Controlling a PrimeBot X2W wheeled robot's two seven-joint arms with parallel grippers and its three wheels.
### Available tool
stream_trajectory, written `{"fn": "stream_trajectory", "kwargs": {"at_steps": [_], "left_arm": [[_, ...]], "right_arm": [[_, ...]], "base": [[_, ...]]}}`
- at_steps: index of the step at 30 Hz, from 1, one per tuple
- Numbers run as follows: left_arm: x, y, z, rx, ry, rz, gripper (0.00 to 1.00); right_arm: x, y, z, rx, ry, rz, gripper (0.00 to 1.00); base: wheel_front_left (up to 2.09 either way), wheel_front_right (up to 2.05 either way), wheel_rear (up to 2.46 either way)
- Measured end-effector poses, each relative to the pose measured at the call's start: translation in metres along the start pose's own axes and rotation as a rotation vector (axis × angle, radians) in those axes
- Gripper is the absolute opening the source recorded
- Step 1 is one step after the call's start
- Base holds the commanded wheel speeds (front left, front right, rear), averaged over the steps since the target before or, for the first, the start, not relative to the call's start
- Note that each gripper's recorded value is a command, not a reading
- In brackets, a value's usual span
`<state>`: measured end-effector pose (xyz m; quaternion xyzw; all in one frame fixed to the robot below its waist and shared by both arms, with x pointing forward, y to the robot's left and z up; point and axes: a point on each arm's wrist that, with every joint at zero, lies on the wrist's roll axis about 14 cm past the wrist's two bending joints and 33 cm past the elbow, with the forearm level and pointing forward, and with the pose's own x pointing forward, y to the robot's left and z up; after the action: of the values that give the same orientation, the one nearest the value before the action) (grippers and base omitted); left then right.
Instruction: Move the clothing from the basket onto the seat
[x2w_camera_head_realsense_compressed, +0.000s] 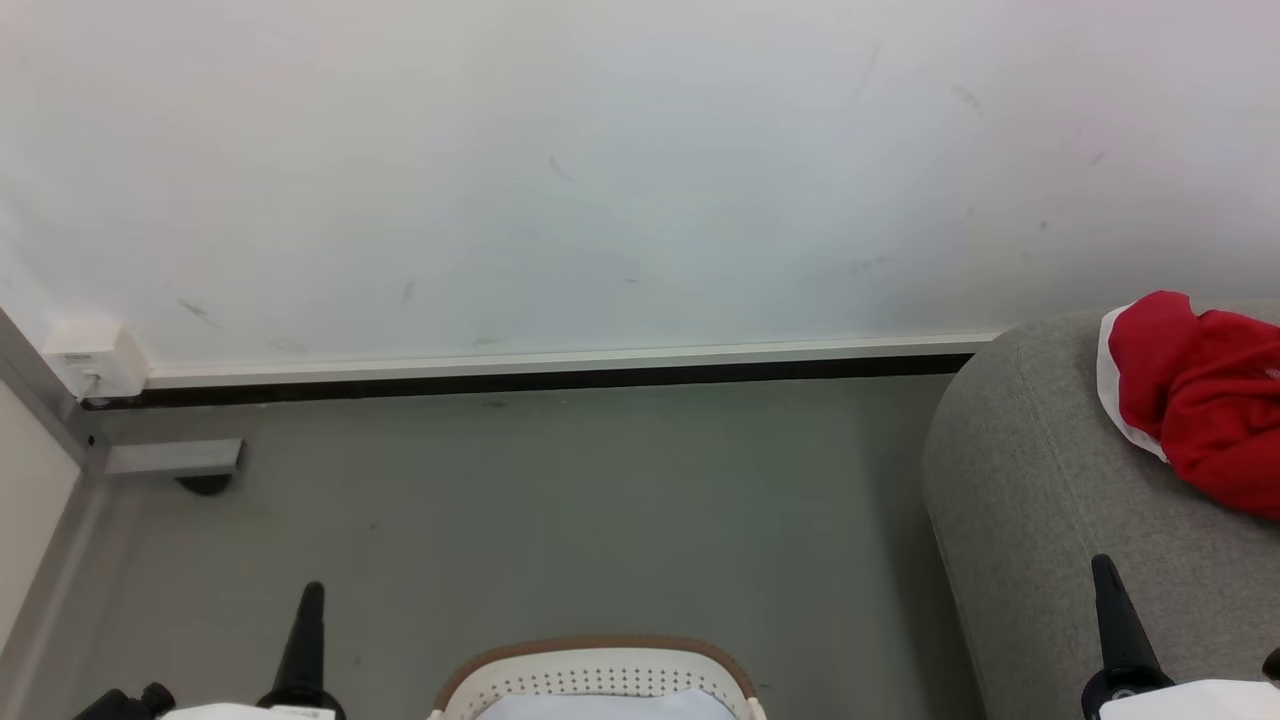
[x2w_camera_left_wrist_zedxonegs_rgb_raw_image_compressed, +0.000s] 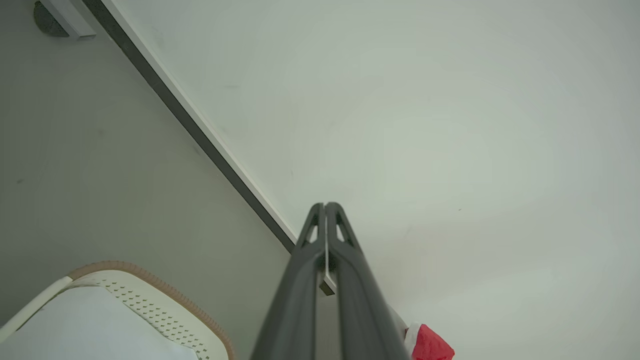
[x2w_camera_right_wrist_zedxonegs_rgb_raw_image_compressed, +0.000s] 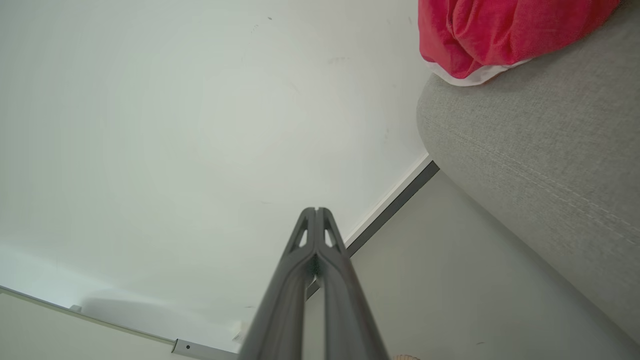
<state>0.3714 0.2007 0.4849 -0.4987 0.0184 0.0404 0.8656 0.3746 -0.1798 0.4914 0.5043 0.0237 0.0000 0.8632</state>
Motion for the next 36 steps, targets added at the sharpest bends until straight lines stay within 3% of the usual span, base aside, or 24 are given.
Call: {"fn": "stream_trajectory", "kwargs": {"at_steps": [36], "left_arm": [[0.009,-0.010,0.003,-0.317,0.023,-0.032,0.00]], "right_arm": [[0.007,-0.001,0.013,0.313,-0.017,-0.001,0.00]], "base": [[0.00,0.00,0.00]]}}
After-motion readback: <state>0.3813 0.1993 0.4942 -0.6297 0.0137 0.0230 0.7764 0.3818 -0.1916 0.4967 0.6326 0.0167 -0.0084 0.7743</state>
